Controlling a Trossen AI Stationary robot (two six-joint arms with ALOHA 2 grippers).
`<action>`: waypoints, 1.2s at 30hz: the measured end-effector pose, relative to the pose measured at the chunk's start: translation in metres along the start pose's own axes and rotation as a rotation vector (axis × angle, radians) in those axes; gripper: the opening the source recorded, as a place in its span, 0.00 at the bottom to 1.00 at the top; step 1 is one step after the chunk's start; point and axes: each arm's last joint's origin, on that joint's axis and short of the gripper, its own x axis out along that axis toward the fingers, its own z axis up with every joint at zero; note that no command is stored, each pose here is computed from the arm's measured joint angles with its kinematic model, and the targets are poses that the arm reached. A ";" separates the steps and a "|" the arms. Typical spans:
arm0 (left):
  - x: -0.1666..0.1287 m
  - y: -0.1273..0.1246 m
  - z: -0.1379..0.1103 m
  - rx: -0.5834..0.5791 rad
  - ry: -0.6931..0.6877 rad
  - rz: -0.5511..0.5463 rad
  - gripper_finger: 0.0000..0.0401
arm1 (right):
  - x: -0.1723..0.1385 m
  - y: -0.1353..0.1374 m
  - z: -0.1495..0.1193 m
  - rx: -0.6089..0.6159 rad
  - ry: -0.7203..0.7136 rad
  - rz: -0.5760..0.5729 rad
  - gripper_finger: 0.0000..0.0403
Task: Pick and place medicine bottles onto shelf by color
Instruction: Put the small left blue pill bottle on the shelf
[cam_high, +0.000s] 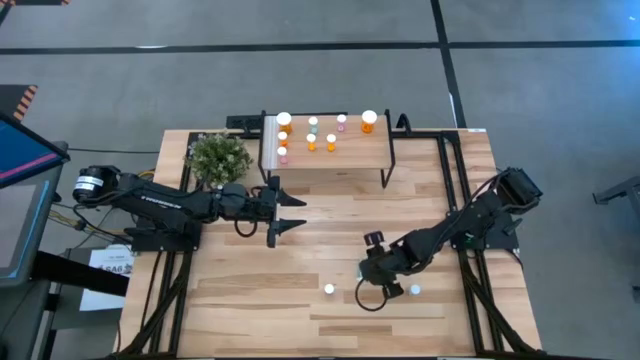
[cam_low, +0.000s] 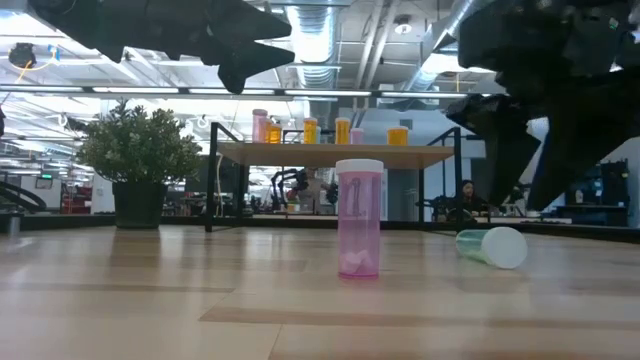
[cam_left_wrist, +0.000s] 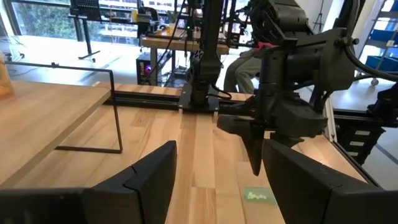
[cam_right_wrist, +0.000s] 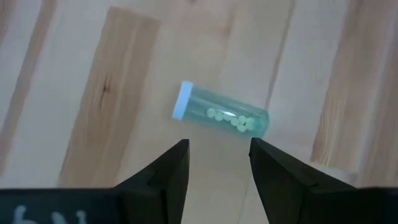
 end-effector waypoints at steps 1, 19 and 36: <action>0.000 0.000 0.000 0.000 0.002 0.000 0.56 | 0.000 0.000 0.000 -0.036 0.000 0.000 0.47; 0.000 0.000 -0.002 0.001 0.024 0.001 0.56 | 0.004 0.000 0.007 -0.460 -0.063 -0.067 0.45; 0.000 0.000 -0.004 0.001 0.040 0.004 0.56 | 0.037 0.005 0.004 -0.618 0.071 -0.085 0.45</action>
